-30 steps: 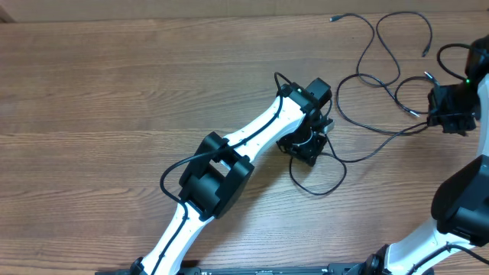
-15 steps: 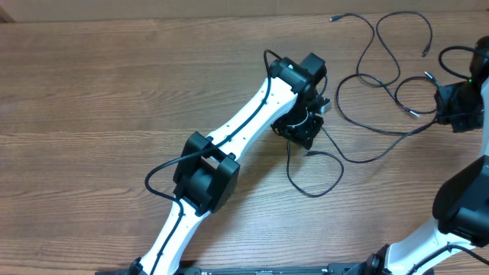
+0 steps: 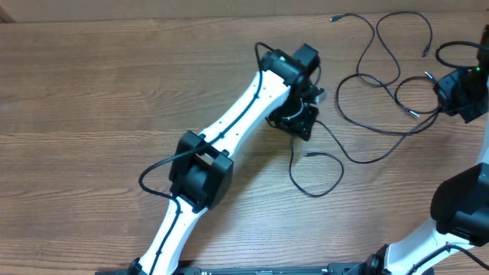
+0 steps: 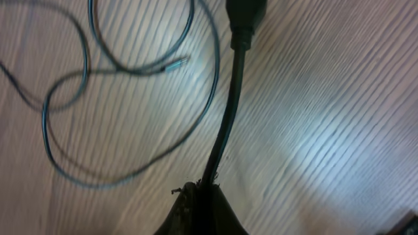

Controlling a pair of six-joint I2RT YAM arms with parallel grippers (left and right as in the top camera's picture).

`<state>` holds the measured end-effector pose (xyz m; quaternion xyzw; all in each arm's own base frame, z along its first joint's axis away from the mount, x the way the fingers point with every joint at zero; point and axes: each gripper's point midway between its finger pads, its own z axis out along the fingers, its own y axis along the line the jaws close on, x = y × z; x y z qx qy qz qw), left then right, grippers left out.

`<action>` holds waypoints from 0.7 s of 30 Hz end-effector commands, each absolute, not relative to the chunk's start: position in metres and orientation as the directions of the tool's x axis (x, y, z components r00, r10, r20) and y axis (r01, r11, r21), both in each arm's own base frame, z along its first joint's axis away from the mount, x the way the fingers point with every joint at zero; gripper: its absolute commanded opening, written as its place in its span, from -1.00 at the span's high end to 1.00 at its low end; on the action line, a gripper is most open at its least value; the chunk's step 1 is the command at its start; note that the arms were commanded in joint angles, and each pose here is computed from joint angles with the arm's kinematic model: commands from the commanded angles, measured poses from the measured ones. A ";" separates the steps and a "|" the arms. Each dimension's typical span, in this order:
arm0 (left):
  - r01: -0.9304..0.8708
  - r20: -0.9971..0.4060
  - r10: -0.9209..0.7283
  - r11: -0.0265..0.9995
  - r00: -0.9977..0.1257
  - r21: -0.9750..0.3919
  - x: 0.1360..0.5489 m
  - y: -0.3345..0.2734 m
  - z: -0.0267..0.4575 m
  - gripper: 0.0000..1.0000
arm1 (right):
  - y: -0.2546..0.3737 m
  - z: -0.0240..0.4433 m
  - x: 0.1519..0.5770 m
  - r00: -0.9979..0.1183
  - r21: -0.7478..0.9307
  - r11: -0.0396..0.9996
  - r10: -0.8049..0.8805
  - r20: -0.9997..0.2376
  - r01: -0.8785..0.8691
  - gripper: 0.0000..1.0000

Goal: Untangle cables

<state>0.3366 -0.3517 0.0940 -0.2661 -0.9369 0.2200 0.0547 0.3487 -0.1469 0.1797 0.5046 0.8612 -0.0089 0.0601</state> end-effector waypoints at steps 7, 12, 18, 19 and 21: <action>0.327 0.013 0.372 0.831 -0.928 -0.450 0.364 -0.324 0.106 0.22 | -0.128 0.197 0.319 -0.378 0.013 0.379 0.925 -0.029 0.925 0.93; 0.326 0.013 0.372 0.831 -0.928 -0.450 0.364 -0.324 0.106 0.09 | -0.125 0.196 0.312 -0.344 -0.007 0.343 0.939 -0.009 0.939 0.93; 0.329 0.008 0.372 0.830 -0.928 -0.451 0.365 -0.325 0.106 0.00 | -0.119 0.196 0.313 -0.473 -0.011 0.473 0.881 -0.005 0.881 0.62; 0.330 0.007 0.372 0.829 -0.928 -0.451 0.366 -0.325 0.106 -0.01 | -0.117 0.196 0.314 -0.499 -0.011 0.499 0.866 -0.004 0.866 0.51; 0.330 0.005 0.372 0.829 -0.928 -0.452 0.366 -0.325 0.106 -0.01 | -0.115 0.196 0.314 -0.524 -0.012 0.524 0.851 -0.003 0.851 0.43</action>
